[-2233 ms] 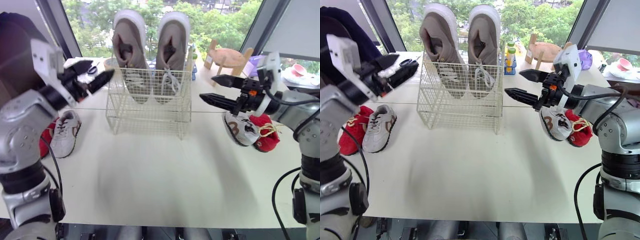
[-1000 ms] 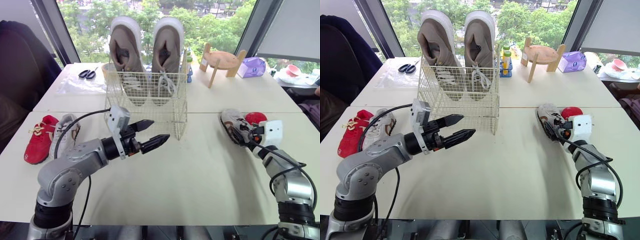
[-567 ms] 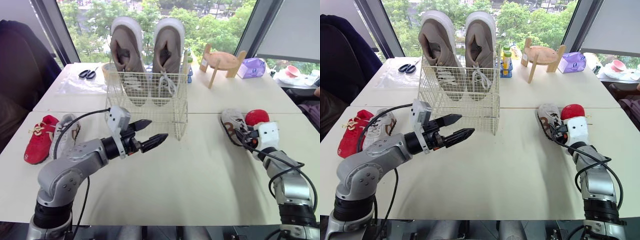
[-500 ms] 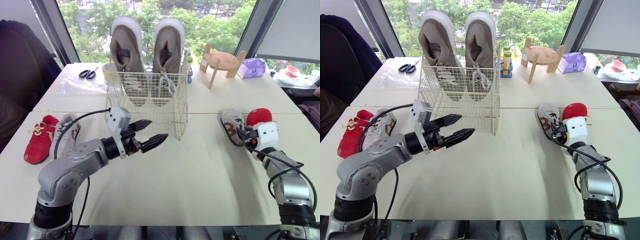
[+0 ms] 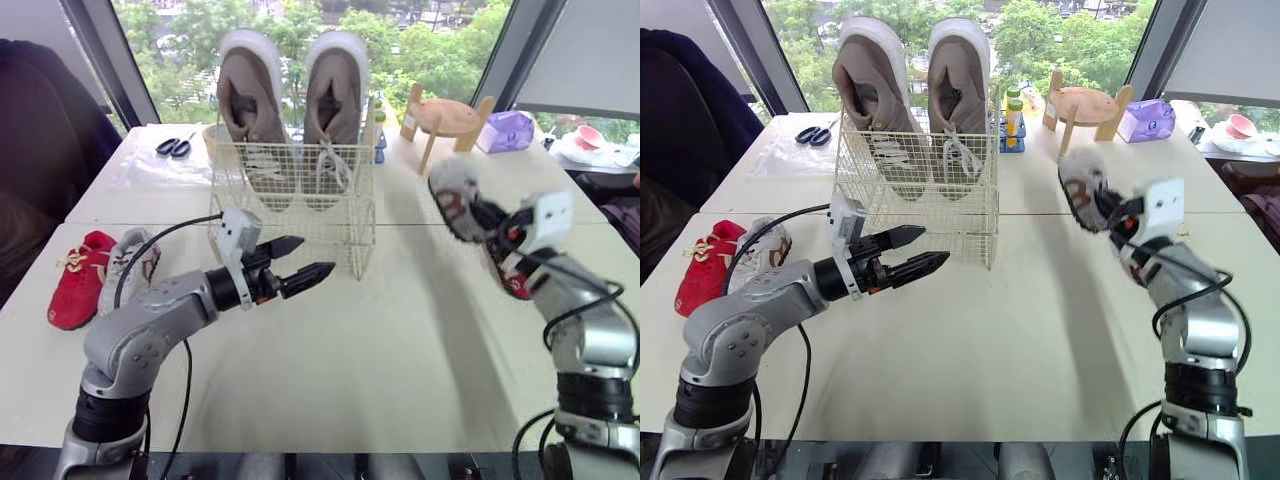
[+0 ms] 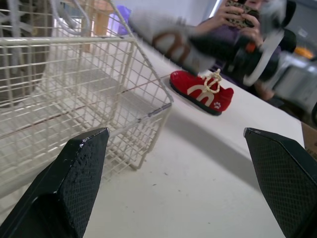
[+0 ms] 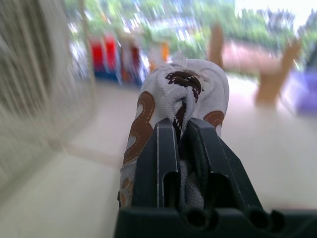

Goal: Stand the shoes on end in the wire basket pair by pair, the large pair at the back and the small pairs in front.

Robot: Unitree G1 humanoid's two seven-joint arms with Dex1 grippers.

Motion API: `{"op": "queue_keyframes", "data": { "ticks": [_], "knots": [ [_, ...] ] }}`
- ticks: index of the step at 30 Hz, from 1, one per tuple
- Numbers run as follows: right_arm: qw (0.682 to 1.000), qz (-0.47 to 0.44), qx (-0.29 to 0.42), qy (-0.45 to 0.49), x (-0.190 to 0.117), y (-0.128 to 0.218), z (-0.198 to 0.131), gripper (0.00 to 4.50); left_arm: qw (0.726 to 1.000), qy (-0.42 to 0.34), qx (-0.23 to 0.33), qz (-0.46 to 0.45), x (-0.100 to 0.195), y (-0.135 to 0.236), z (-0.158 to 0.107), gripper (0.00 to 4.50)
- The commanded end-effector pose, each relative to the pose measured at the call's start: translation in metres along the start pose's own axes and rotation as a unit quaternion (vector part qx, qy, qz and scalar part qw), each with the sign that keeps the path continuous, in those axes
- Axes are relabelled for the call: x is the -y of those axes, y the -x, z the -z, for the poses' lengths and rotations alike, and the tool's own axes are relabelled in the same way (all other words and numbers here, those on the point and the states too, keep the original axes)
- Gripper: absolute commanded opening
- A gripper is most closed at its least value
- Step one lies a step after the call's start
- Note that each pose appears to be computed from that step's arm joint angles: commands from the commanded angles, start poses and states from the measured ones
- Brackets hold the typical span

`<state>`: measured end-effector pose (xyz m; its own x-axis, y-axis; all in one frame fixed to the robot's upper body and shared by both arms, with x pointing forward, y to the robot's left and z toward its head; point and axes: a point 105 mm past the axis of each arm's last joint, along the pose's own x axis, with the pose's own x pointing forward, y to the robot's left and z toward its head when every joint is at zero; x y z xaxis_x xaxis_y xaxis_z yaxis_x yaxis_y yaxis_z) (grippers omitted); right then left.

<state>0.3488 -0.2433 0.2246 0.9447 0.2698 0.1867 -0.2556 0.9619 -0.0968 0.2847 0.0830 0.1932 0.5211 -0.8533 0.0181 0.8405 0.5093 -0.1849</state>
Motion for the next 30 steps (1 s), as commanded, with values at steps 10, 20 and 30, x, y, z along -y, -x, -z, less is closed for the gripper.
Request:
{"op": "queue_keyframes", "data": {
  "ticks": [10, 20, 30],
  "knots": [
    [0.966, -0.131, 0.189, 0.113, -0.021, -0.003, -0.174, 0.02, 0.961, 0.072, 0.256, 0.069, -0.021, 0.046, -0.156, 4.5],
    [0.871, -0.355, 0.244, 0.234, -0.107, 0.007, -0.224, 0.02, 0.949, 0.074, 0.264, 0.154, -0.009, 0.039, -0.227, 4.5],
    [0.803, -0.465, 0.265, 0.263, -0.16, 0.019, -0.213, 0.02, 0.967, 0.067, 0.172, 0.176, 0.006, 0.026, -0.215, 4.5]
  ]
}}
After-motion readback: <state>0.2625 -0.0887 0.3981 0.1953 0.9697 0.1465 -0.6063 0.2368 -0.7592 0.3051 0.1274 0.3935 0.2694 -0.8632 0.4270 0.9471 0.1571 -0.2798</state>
